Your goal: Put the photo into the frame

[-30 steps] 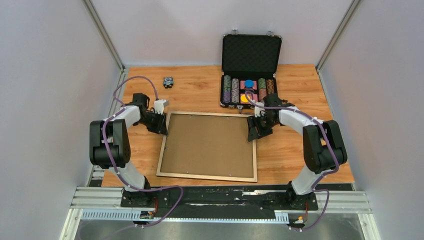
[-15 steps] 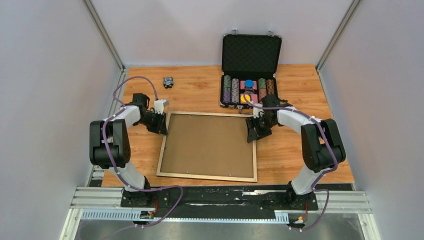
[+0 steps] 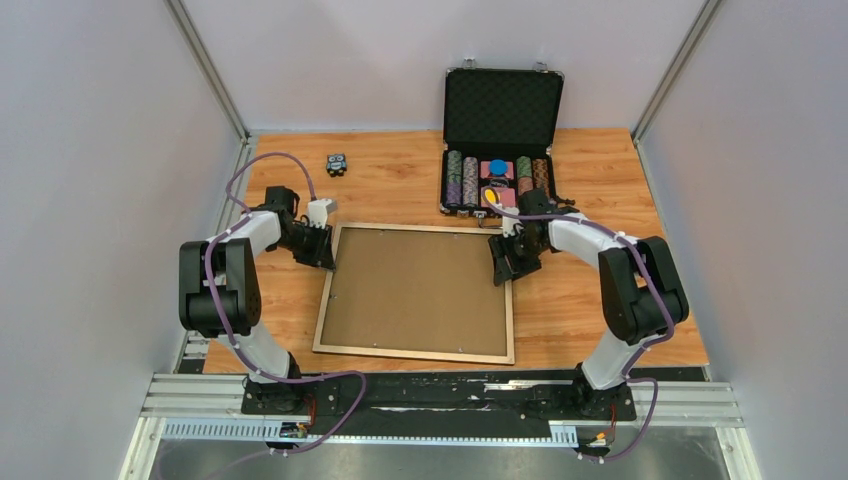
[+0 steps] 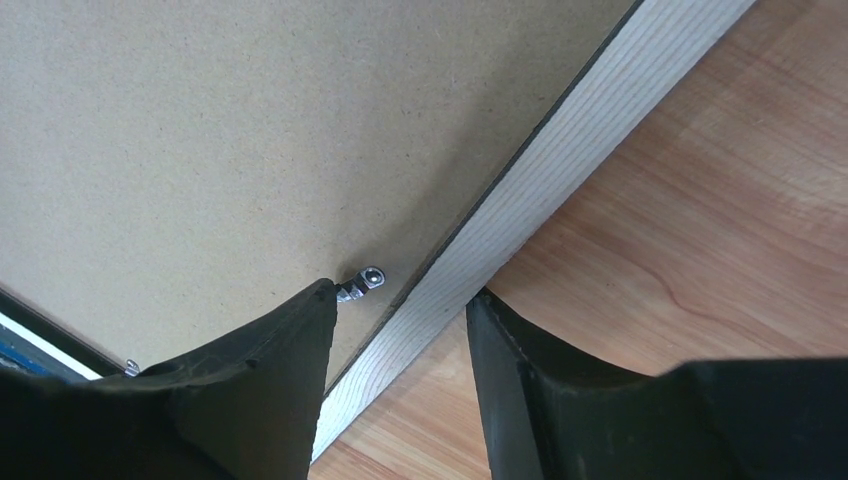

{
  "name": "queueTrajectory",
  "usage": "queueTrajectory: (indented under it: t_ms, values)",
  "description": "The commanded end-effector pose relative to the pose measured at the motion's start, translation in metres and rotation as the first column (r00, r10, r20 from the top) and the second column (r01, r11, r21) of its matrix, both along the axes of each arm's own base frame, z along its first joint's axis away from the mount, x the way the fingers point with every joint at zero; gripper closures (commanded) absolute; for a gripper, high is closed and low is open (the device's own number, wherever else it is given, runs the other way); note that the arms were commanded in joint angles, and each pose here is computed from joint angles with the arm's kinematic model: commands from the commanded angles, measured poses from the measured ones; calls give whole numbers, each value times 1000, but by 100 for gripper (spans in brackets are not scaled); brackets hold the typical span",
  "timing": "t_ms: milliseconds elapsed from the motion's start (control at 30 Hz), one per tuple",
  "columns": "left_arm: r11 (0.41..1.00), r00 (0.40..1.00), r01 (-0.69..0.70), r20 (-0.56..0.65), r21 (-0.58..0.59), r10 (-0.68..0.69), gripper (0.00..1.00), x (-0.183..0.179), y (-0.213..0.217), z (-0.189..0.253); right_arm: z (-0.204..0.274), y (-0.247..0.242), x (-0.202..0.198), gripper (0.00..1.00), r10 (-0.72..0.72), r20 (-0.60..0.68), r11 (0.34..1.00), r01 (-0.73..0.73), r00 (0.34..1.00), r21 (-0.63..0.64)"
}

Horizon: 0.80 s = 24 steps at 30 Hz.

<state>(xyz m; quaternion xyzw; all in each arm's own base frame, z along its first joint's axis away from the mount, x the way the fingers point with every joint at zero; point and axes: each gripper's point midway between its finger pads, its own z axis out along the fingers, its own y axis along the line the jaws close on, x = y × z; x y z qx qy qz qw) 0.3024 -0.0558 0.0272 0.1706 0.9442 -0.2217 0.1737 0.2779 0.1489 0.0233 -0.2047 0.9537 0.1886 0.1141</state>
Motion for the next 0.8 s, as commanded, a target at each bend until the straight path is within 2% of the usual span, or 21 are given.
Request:
queueTrajectory:
  t_ms: [0, 767]
  values:
    - [1000, 999, 19, 32, 18, -19, 71, 10, 2, -6, -4, 12, 12, 47, 4, 33, 1000, -5, 999, 5]
    - [1000, 1000, 13, 20, 28, -13, 71, 10, 4, -9, -17, 25, 11, 46, 3, -25, 1000, -3, 1000, 6]
